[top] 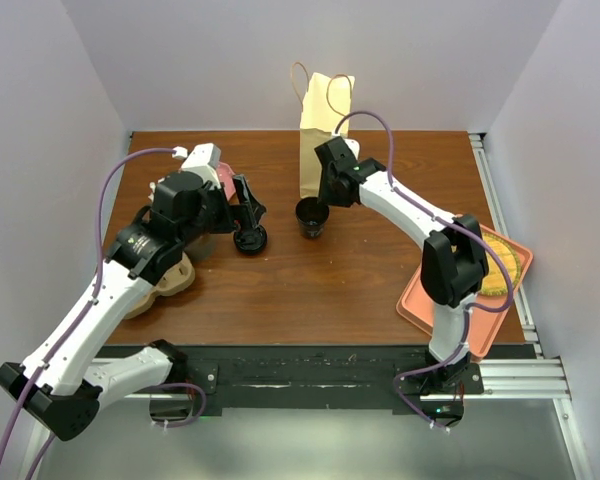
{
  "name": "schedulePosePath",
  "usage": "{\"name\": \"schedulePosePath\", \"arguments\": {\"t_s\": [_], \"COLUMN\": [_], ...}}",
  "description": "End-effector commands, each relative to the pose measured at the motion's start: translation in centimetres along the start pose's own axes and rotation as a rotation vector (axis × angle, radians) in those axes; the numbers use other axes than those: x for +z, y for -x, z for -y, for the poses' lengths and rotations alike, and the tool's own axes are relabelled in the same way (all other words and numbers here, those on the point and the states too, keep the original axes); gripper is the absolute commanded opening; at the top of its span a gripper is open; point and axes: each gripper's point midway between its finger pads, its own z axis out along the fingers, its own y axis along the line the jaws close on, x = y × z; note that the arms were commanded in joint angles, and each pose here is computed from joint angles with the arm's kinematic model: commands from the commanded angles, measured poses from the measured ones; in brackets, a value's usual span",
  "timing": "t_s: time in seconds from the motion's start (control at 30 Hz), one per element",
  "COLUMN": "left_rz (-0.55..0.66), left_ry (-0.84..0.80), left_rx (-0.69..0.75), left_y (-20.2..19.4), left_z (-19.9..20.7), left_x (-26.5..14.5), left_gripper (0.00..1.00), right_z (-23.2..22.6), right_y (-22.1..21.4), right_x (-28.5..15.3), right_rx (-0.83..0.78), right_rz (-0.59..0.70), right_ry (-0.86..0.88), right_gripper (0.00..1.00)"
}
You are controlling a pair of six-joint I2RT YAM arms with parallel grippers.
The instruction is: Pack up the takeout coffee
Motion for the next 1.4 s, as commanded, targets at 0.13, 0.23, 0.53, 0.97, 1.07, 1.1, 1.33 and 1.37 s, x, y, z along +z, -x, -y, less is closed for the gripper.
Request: {"name": "schedulePosePath", "arguments": {"t_s": [0.13, 0.23, 0.53, 0.97, 1.07, 1.1, 1.33, 1.37], "left_rz": [0.018, 0.007, 0.002, 0.002, 0.003, 0.005, -0.013, -0.032], "left_ry": [0.002, 0.001, 0.007, 0.018, 0.021, 0.021, 0.026, 0.015], "left_rx": [0.032, 0.031, 0.045, 0.062, 0.063, 0.063, 0.079, 0.079], "left_y": [0.5, 0.4, 0.8, 0.9, 0.9, 0.9, -0.4, -1.1], "left_z": [0.0, 0.0, 0.2, 0.0, 0.0, 0.0, -0.8, -0.7], "left_x": [0.3, 0.6, 1.1, 1.6, 1.6, 1.6, 2.4, 2.7], "left_gripper": [0.97, 0.97, 0.97, 0.97, 0.97, 0.97, 0.98, 0.97], "right_z": [-1.1, -1.3, -0.9, -0.1, 0.0, 0.1, 0.4, 0.3], "right_y": [1.3, 1.4, 1.3, 0.5, 0.5, 0.5, 0.5, 0.2], "right_x": [-0.1, -0.1, 0.6, 1.2, 1.0, 0.8, -2.2, -2.6], "right_rx": [-0.005, -0.01, -0.025, -0.063, -0.067, -0.065, -0.043, -0.039], "right_rz": [0.024, 0.024, 0.001, -0.02, -0.018, -0.017, -0.006, -0.009], "right_ry": [0.039, 0.045, -0.003, -0.037, -0.035, -0.039, 0.011, 0.026], "right_gripper": [0.3, 0.27, 0.25, 0.15, 0.06, 0.04, 0.0, 0.0]}}
